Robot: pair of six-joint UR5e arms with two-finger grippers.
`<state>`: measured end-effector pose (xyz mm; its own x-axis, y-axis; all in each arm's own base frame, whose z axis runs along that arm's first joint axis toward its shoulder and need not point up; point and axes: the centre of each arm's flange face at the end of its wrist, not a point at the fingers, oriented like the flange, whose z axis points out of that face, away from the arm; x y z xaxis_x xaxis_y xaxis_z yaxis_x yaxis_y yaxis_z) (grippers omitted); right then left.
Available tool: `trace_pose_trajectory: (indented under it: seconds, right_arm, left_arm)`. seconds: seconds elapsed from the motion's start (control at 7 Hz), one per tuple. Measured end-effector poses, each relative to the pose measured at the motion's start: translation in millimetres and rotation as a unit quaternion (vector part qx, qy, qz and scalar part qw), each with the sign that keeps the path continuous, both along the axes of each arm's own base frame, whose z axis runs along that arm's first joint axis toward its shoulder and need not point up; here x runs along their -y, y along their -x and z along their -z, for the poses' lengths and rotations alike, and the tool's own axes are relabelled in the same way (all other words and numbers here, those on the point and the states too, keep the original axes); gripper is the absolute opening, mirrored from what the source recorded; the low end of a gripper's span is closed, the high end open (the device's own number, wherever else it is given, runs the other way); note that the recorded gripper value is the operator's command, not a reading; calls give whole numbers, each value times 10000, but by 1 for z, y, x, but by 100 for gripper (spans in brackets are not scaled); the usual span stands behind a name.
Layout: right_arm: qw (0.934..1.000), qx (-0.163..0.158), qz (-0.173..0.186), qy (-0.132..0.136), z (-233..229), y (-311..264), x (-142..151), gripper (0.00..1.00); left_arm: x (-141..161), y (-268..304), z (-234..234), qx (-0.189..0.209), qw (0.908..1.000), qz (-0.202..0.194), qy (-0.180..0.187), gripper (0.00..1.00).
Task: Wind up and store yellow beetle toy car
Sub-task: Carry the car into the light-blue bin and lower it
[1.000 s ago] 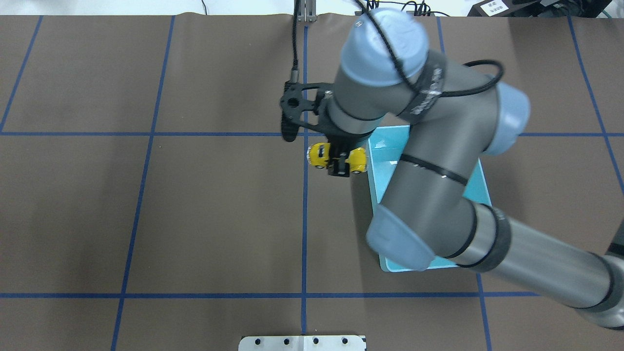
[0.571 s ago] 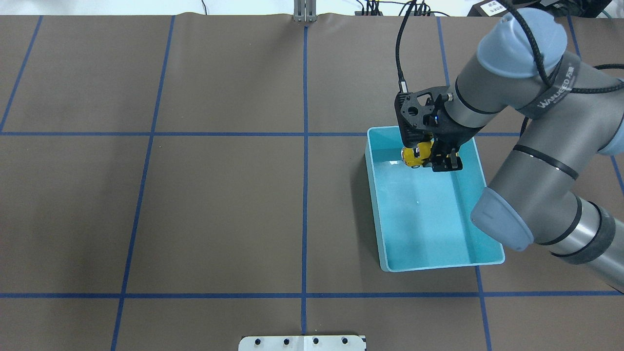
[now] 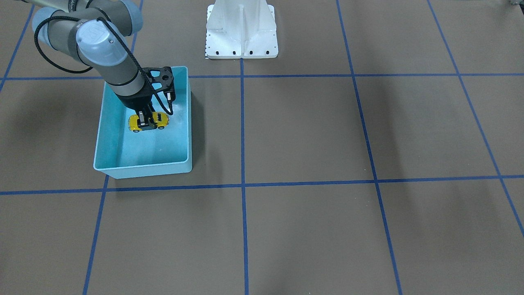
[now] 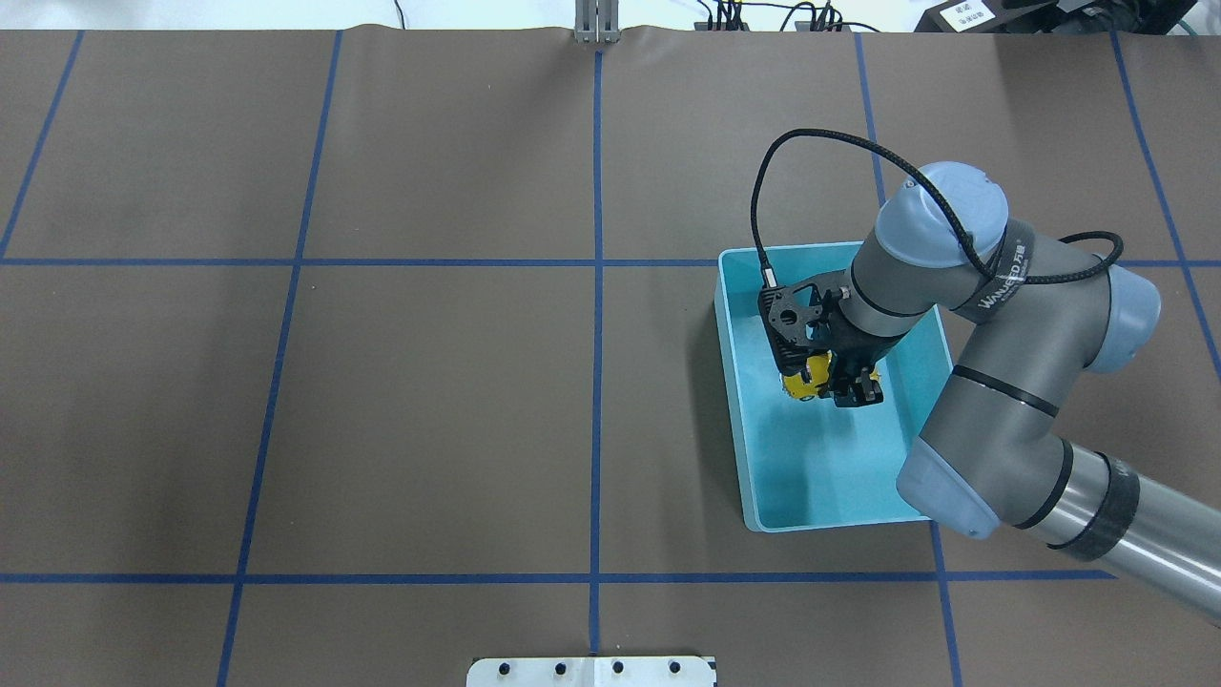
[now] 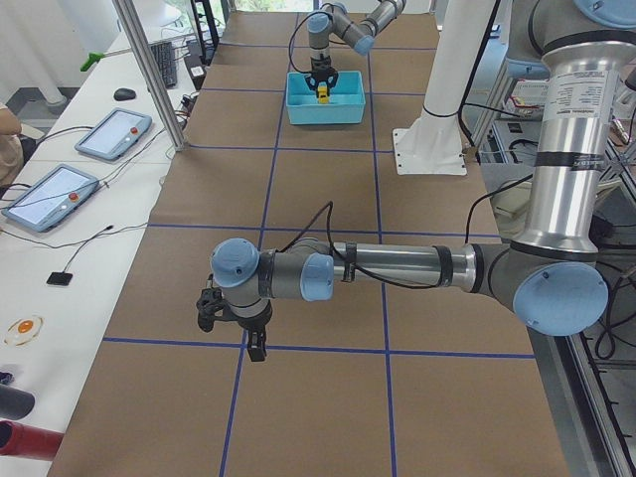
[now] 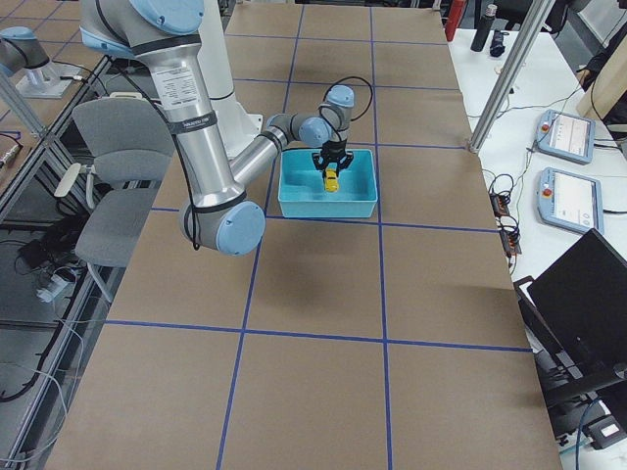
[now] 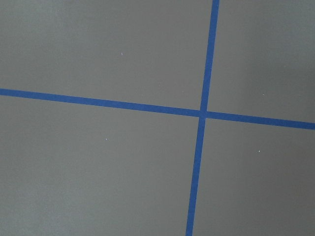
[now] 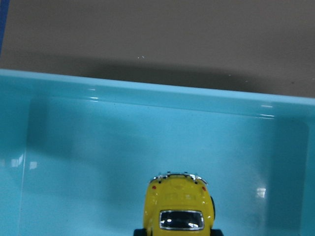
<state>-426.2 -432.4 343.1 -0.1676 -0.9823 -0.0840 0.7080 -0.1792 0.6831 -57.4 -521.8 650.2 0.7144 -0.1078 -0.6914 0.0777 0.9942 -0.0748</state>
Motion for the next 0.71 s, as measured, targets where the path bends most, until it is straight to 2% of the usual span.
trace_pose_trajectory:
  seconds: [0.14,0.71]
  right_arm:
    - [10000,-24,39,16,-7,4,-3,99]
    - [10000,-6,76,12,-11,6,-8,100]
  left_arm:
    - [0,0,0,-1,10000,0,3,100]
    - [-1,0,-2,-3,10000,1,22,100]
